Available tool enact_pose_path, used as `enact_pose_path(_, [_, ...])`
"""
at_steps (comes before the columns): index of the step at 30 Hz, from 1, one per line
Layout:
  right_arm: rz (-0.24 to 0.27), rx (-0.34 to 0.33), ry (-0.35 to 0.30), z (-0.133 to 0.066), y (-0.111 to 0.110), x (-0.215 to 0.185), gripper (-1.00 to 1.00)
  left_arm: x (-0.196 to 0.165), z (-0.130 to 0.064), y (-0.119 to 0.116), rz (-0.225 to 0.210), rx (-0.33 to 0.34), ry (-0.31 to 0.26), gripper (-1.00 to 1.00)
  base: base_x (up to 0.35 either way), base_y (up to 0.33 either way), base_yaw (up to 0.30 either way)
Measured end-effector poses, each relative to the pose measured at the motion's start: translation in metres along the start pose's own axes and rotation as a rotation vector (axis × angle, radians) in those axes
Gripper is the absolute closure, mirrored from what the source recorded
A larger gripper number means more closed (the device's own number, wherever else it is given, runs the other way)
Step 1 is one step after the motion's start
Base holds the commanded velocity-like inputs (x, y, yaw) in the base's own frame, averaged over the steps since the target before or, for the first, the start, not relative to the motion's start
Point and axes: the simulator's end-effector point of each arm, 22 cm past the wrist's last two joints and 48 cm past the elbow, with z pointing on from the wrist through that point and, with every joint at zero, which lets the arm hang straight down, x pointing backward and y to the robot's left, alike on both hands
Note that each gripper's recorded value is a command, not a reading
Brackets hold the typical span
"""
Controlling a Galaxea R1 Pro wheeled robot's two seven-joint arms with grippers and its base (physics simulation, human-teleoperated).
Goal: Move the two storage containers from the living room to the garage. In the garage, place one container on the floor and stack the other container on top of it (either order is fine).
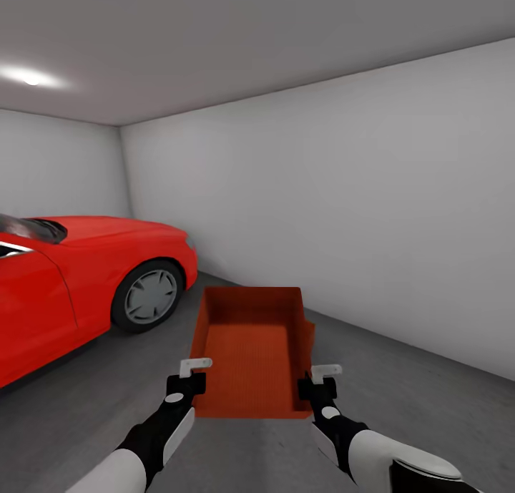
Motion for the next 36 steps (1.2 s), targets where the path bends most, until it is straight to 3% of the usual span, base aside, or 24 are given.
enact_pose_path(21, [-0.001,0.001,0.000,0.0000,0.0000,-0.0001,1.00,0.0000,0.0000,0.0001,0.000,0.000,0.000,1.00,0.299,0.221,-0.008])
enact_pose_path(36, [-0.001,0.001,-0.002,-0.0001,-0.0001,-0.0003,1.00,-0.0001,0.0001,0.0000,0.000,0.000,0.000,1.00,0.298,0.221,-0.265])
